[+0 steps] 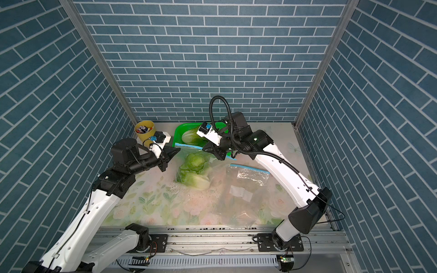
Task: Put the chinese cabbages into a zipper bag and zip it
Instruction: Zip the zipper on the zipper food storage bag.
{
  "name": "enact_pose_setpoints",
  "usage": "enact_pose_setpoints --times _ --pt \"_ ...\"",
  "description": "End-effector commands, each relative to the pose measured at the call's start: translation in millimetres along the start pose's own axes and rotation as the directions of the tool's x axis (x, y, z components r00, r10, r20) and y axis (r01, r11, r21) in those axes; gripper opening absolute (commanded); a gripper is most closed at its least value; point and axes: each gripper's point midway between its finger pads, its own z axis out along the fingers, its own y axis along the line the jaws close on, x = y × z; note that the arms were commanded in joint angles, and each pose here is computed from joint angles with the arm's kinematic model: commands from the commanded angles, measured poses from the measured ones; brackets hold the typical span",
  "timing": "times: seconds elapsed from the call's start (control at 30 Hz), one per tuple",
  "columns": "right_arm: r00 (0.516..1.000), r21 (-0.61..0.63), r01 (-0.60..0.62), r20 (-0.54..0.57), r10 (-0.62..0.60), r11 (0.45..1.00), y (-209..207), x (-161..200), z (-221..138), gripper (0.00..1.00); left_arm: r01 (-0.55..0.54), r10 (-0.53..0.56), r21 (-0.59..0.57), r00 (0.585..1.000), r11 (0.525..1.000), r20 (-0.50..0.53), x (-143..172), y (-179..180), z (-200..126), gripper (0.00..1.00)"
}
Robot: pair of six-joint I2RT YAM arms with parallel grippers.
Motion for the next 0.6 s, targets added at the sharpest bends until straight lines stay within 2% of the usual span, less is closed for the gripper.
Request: enact_pose_setpoints --times 0.0,0.57 --pt "0.999 0.074 -0.035 -0.016 0.036 0.997 -8.7 6.8 -19.8 0.0 -0.002 0.004 -0.115 1.0 0.993 0.015 -5.3 18.6 -10.5 0.0" --pt "0.998 0.099 -0.062 -0.026 0.065 0.993 -1.4 24.8 -27.3 0.0 0.015 -0.008 -0.201 0.999 0.98 0.034 -11.2 31.3 -18.1 0.0"
